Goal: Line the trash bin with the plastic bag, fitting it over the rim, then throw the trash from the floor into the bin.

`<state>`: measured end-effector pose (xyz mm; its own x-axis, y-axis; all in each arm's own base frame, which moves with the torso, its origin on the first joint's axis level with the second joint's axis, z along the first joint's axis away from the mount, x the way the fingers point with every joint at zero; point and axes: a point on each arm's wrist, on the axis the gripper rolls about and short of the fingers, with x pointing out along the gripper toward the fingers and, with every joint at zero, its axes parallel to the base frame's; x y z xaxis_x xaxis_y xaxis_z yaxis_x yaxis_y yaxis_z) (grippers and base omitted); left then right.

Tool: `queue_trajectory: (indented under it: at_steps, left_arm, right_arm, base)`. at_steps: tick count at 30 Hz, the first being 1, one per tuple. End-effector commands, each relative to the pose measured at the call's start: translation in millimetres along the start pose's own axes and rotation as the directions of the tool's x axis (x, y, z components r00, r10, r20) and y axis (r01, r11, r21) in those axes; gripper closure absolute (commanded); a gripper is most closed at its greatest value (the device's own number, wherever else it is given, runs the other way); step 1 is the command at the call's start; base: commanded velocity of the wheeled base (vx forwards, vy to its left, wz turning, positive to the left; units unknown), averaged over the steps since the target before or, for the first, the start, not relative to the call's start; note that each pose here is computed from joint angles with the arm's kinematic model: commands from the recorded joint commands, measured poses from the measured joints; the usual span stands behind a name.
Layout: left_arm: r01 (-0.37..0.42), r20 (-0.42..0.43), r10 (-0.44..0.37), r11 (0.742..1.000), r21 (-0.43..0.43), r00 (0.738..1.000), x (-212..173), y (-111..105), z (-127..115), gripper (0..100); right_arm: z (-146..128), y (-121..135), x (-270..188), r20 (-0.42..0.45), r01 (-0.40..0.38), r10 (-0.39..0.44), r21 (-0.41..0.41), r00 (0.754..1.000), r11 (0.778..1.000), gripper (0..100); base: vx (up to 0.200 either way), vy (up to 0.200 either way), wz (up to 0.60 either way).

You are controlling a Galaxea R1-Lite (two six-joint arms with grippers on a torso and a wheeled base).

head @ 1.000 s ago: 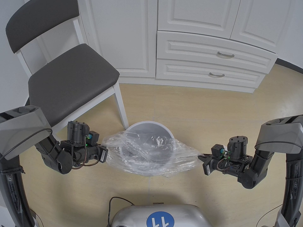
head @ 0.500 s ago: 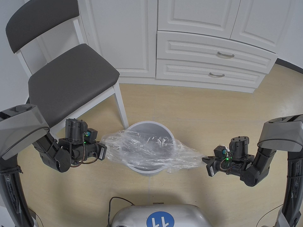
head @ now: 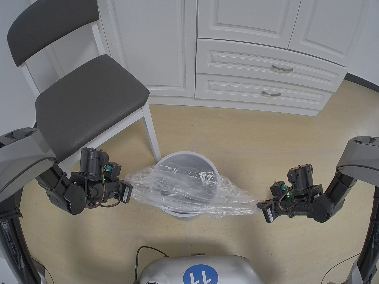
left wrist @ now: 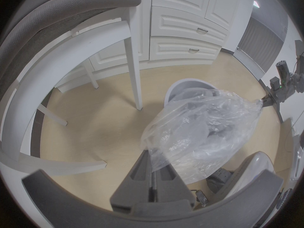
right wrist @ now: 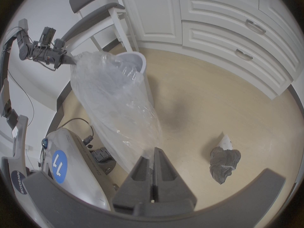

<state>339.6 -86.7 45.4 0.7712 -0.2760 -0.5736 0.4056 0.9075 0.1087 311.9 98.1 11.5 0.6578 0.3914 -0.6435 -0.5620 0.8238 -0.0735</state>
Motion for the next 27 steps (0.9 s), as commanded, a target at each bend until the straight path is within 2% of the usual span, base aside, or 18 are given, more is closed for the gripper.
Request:
queue_trajectory:
  at_steps: [1,6,11,18,23,27]
  left_arm:
    - [0.043,-0.027,-0.043,0.999,0.007,0.999,-9.3,-4.7,1.1,100]
    - [0.094,-0.087,-0.092,0.996,0.012,0.992,-20.0,-6.0,0.2,100]
    - [0.097,-0.115,-0.093,0.995,0.031,0.989,-28.1,-3.4,1.5,100]
    - [0.121,-0.204,-0.104,0.99,0.068,0.973,-32.7,-1.2,-6.2,100]
    - [0.137,-0.234,-0.113,0.987,0.086,0.966,-29.6,-2.6,-9.6,100]
    - [0.151,-0.269,-0.125,0.985,0.079,0.955,-9.9,-5.8,-18.9,100]
  right_arm:
    - [8.0,9.5,-9.7,0.022,-0.017,0.018,-0.018,1.0,1.0,100]
    - [8.4,17.3,-13.9,0.017,-0.035,0.036,-0.039,0.999,0.999,100]
    - [7.9,19.0,-18.5,0.004,-0.039,0.039,-0.057,0.999,0.998,100]
    - [4.1,15.0,-33.2,-0.083,-0.055,0.045,-0.123,0.996,0.991,100]
    - [-0.4,14.8,-31.7,-0.13,-0.074,0.055,-0.149,0.99,0.986,100]
    - [-3.8,18.0,-18.1,-0.15,-0.085,0.063,-0.149,0.987,0.985,100]
  base:
    - [0.0,0.0,0.0]
    - [0.0,0.0,0.0]
    - [0.0,0.0,0.0]
    - [0.0,0.0,0.0]
    - [0.0,0.0,0.0]
    - [0.0,0.0,0.0]
